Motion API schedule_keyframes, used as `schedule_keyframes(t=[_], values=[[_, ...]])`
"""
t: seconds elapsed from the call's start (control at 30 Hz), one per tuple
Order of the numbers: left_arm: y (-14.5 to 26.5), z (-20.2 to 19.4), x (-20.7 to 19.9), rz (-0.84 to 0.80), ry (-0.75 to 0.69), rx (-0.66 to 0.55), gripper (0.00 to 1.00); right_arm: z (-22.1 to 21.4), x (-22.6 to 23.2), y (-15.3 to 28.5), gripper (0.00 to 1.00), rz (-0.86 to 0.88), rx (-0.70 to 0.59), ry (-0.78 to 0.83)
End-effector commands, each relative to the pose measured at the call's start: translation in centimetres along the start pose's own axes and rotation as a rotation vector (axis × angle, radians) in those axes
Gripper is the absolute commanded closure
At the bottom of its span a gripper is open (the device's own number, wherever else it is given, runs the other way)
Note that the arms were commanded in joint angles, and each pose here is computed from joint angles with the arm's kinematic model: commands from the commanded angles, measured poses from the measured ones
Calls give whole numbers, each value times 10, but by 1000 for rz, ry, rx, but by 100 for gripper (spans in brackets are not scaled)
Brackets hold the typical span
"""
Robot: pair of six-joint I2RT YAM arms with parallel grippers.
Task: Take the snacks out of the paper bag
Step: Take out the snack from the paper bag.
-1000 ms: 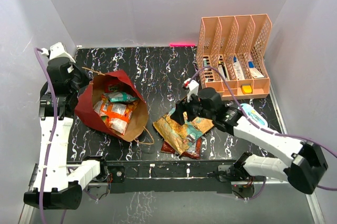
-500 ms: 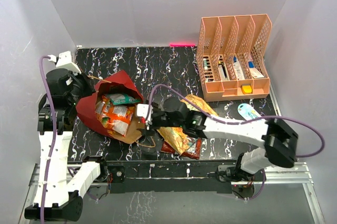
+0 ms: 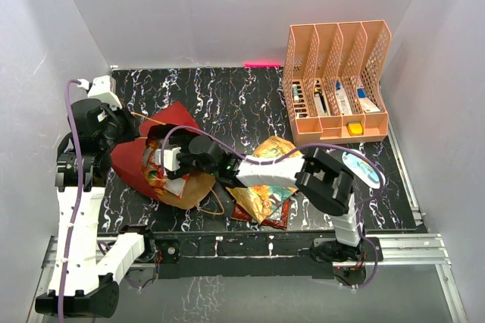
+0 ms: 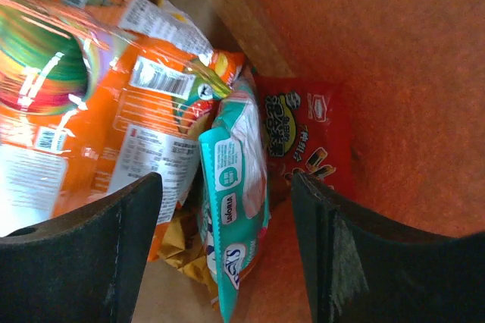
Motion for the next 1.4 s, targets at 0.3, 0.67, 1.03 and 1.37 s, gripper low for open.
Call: schedule_keyframes(t=[0.3, 0.67, 1.03, 1.37], values=[[7, 11, -6, -23, -10, -47, 100, -23, -30, -42, 53, -180, 80, 61], [1, 12, 1, 48, 84, -56, 100, 5, -57, -18, 92, -202, 23, -45], [-4, 20, 3, 122, 207, -56, 100, 40, -107, 13, 92, -323, -49, -242], [-7, 37, -1, 143, 204, -82, 100, 71, -108, 87, 92, -215, -133, -402]])
Point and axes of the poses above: each gripper's point midway between its finger pads, its own y axis back along the fingers, its own x axis along the line the jaws close on, z = x × y, the point moved 3 cm from there along y, back along the fingers, and after that the axes turned 14 degrees about y, right-handed, at the moved point
